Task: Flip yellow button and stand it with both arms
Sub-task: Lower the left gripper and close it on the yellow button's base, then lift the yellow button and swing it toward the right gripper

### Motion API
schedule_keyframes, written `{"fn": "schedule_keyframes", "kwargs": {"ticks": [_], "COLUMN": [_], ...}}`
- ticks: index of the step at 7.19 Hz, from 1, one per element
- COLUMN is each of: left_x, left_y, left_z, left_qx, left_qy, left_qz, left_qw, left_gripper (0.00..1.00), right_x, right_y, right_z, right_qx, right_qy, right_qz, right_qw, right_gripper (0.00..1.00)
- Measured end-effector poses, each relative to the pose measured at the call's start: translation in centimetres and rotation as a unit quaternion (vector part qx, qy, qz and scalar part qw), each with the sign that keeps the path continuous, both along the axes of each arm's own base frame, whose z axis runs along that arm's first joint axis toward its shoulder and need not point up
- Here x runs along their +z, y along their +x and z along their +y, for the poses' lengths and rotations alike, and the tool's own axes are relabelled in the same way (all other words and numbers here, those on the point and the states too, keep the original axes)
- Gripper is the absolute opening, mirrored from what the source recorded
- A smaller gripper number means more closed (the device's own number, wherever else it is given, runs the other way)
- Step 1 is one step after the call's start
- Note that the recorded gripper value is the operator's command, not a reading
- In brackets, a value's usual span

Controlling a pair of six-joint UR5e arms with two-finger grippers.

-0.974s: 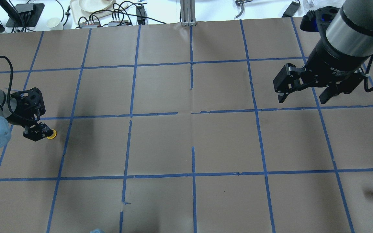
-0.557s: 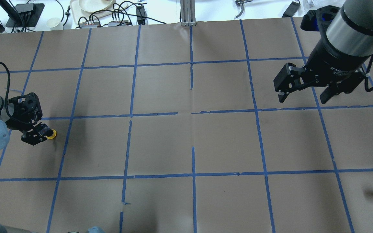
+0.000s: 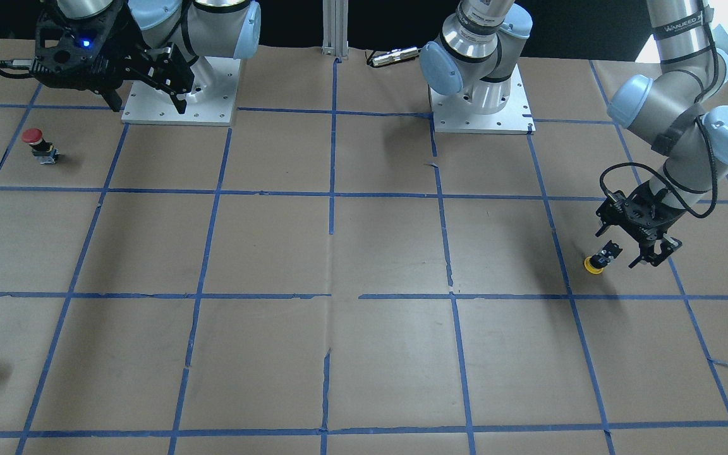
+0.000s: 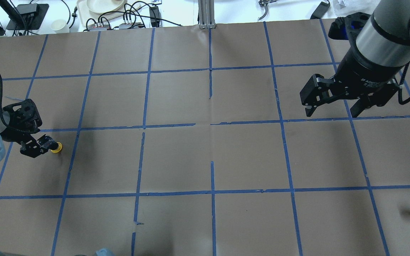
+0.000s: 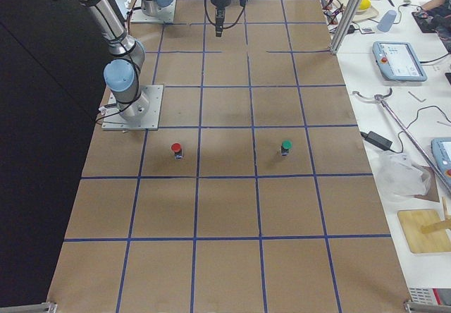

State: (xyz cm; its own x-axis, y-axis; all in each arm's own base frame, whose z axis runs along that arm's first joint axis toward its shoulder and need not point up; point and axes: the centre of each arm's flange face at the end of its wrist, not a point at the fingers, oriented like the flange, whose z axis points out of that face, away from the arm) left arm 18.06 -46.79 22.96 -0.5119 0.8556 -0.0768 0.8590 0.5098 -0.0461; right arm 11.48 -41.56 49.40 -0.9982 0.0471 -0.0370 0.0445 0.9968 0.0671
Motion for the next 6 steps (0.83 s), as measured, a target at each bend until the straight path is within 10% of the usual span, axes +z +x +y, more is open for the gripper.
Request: {"fn": "schedule_keyframes", "kwargs": {"ticks": [4, 6], "left_x": [-0.09, -0.12], "left_y": [-0.16, -0.09], "left_z": [0.15, 0.05], "left_qx": [0.002, 0.001], "left_qy": [0.003, -0.001], "left_qz": [0.011, 0.021], "left_qw": [0.9999, 0.9998], "left_gripper": [0.17, 0.04], "right_x": [-0.17, -0.21], "right_y": [-0.01, 0.00], "right_z": [0.04, 0.04], "right_qx": [-0.002, -0.002], "right_qy": [0.002, 0.002], "right_qz": [0.000, 0.000], "right_qw": [1.0000, 1.0000], "right_gripper": [1.00, 1.00]}}
